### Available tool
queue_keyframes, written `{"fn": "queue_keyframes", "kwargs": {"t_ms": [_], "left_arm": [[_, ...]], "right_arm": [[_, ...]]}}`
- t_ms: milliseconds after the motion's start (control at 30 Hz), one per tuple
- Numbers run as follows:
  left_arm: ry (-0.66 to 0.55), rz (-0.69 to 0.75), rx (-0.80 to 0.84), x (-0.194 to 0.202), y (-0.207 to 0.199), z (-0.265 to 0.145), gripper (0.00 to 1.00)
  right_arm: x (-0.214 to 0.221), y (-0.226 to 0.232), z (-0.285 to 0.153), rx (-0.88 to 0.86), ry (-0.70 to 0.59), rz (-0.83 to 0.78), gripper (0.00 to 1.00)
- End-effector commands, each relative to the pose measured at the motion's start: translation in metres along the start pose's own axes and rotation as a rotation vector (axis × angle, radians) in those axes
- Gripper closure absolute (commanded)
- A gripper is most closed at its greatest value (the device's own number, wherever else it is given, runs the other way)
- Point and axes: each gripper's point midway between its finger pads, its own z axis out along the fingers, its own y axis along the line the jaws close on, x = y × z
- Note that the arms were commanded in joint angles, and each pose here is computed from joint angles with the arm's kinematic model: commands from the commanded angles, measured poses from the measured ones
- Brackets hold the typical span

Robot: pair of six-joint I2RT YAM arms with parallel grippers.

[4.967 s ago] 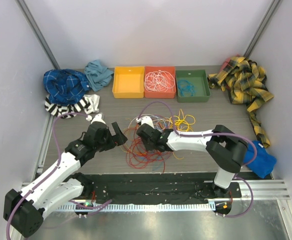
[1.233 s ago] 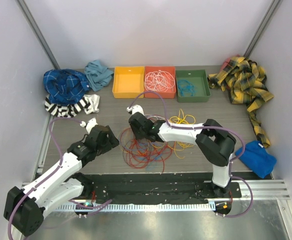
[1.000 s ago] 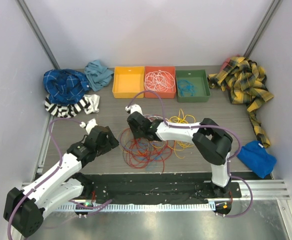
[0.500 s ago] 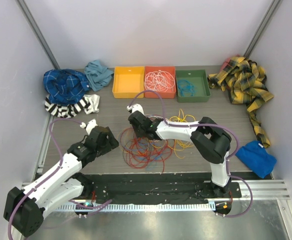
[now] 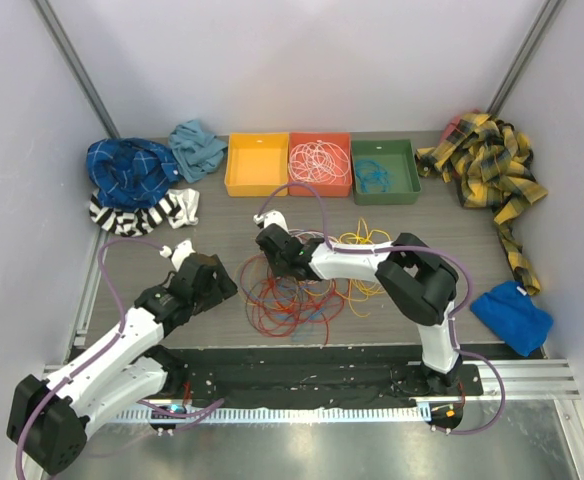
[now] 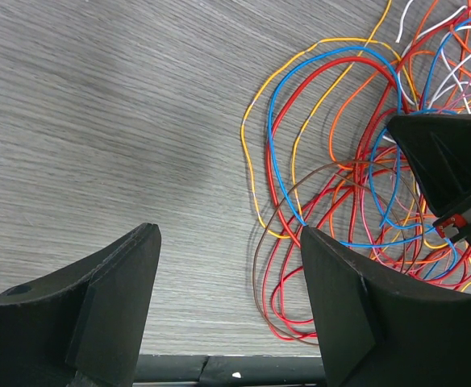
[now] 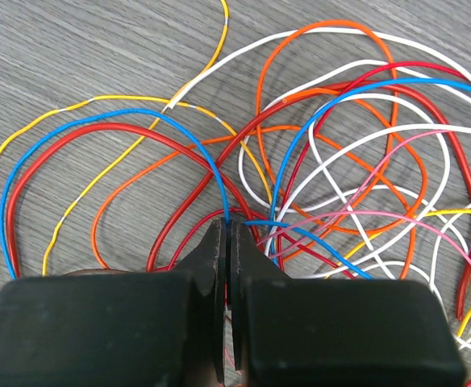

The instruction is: Untangle the cables

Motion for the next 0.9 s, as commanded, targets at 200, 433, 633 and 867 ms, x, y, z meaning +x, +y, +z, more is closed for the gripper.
{"fn": "queue_keyframes", "kwargs": {"t_ms": [200, 433, 633, 867], "left_arm": [[-0.038, -0.031, 0.028, -0.009, -0.004, -0.004, 0.25], [-0.049, -0.044, 0.047, -0.011, -0.008, -0.007, 0.25], [-0.055, -0.048, 0.065, -0.013, -0.012, -0.008, 0.25], [-0.068, -0.061, 0.239, -0.020, -0.050, -0.009, 0.13]], "right_arm": [[-0.113, -0.015, -0.107, -0.002, -0.292, 0.060, 0.99], [-0.199, -0.052, -0.236, 0.049, -0.562, 0.119, 0.99], [-0.244, -0.094, -0.342, 0.115, -0.784, 0.185, 0.99], [-0.270, -0.112, -0.404, 0.124, -0.897, 0.226, 0.99]]}}
